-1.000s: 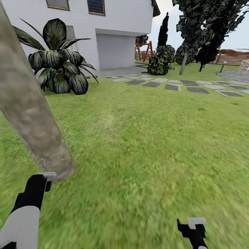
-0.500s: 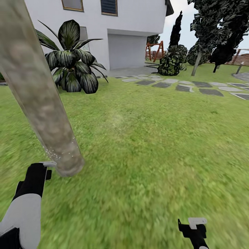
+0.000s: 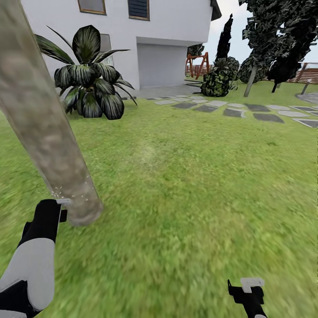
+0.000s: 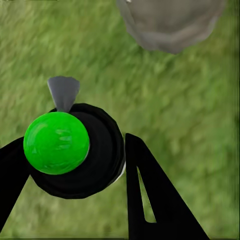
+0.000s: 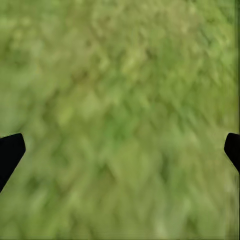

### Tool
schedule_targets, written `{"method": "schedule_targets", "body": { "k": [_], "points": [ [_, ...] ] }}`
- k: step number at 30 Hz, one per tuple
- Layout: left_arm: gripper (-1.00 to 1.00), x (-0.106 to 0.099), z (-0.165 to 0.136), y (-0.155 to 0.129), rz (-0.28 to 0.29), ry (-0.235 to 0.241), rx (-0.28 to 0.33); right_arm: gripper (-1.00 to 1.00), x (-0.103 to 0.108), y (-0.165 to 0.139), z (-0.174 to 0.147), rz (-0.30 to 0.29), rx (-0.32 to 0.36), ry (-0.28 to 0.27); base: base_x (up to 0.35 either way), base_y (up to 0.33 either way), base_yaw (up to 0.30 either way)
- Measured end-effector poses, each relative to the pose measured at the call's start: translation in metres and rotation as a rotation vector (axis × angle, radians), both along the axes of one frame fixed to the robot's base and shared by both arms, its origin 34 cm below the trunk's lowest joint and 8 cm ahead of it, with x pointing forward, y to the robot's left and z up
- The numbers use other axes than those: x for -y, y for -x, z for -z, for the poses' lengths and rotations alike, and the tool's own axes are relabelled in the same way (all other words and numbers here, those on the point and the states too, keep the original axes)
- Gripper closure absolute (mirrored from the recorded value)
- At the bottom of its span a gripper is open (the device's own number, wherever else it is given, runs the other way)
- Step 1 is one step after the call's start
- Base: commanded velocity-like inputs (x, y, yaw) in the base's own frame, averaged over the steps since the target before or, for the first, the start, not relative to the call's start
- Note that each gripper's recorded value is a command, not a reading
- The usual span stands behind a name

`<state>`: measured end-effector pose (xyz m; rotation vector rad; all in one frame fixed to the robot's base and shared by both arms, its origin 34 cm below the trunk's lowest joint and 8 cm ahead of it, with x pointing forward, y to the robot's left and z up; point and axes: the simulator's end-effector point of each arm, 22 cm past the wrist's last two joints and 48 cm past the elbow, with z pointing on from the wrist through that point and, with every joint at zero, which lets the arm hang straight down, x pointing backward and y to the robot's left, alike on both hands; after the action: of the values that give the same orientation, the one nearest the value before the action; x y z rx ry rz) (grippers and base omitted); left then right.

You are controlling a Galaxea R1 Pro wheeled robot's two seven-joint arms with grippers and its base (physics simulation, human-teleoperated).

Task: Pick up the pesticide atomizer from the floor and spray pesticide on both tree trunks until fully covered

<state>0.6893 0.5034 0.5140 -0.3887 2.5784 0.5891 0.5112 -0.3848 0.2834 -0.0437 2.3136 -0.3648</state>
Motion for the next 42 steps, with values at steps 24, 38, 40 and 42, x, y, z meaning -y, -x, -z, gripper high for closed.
{"method": "schedule_targets", "body": {
  "k": [24, 38, 40, 42],
  "points": [
    [1.00, -0.004, -0.014, -0.004, -0.010, -0.014, 0.033, -1.00, 0.000, 0.000, 0.000, 0.000, -0.001, 0.000, 0.103, -0.241, 0.000],
    [1.00, -0.009, -0.007, 0.004, -0.014, -0.019, 0.015, -1.00, 0.000, -0.001, -0.001, 0.000, 0.002, -0.001, 0.149, -0.256, 0.208],
    [1.00, -0.011, -0.003, 0.007, -0.018, -0.016, 0.011, -1.00, 0.000, 0.000, 0.000, 0.000, 0.002, -0.001, 0.226, -0.203, 0.239],
    [1.00, -0.006, -0.001, 0.006, -0.014, -0.008, 0.011, -1.00, 0.000, -0.001, -0.001, 0.000, 0.002, -0.001, 0.235, -0.192, 0.079]
  ]
}}
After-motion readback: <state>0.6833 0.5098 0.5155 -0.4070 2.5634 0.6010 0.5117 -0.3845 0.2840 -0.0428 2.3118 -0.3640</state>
